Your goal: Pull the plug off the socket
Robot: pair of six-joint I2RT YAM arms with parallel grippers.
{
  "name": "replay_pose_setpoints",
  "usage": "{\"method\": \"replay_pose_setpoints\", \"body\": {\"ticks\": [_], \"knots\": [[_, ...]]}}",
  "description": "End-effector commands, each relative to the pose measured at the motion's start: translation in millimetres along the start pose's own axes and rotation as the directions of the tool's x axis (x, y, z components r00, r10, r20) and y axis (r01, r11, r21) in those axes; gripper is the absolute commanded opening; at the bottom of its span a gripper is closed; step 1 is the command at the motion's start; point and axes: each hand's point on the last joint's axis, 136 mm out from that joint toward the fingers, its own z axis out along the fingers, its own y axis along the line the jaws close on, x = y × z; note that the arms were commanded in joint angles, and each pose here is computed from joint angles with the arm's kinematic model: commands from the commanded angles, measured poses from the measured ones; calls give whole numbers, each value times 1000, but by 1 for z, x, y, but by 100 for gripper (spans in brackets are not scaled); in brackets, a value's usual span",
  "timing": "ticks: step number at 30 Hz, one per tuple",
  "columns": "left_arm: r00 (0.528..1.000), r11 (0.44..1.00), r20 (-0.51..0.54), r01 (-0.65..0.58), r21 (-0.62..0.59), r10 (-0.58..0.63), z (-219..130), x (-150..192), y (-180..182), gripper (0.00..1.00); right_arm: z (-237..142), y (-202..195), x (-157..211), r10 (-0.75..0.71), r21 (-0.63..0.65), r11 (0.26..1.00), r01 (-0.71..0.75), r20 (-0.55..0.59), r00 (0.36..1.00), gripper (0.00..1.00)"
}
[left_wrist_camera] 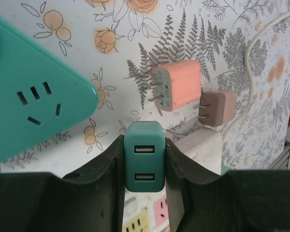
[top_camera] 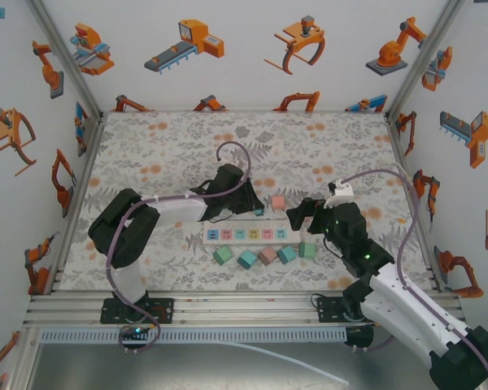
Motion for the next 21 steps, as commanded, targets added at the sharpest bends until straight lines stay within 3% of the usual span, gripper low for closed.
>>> {"method": "replay_pose_setpoints", "body": {"ticks": [1, 4, 13, 21], "knots": [[999, 999, 44, -29, 38, 28, 5, -4, -2, 21, -4, -7, 1, -5, 34, 999, 5, 0, 1000, 89], [999, 999, 47, -25, 24, 24, 7, 0, 7, 36, -4, -9, 5, -7, 40, 999, 7, -14, 1000, 88], [995, 996, 65, -79, -31, 81, -5, -4, 15, 59, -9, -14, -7, -14, 84, 996, 12, 18, 1000, 88], [944, 945, 117, -293, -144, 310, -64, -32, -1, 75, -16, -34, -37, -110, 258, 962, 86, 79, 991, 91]]}}
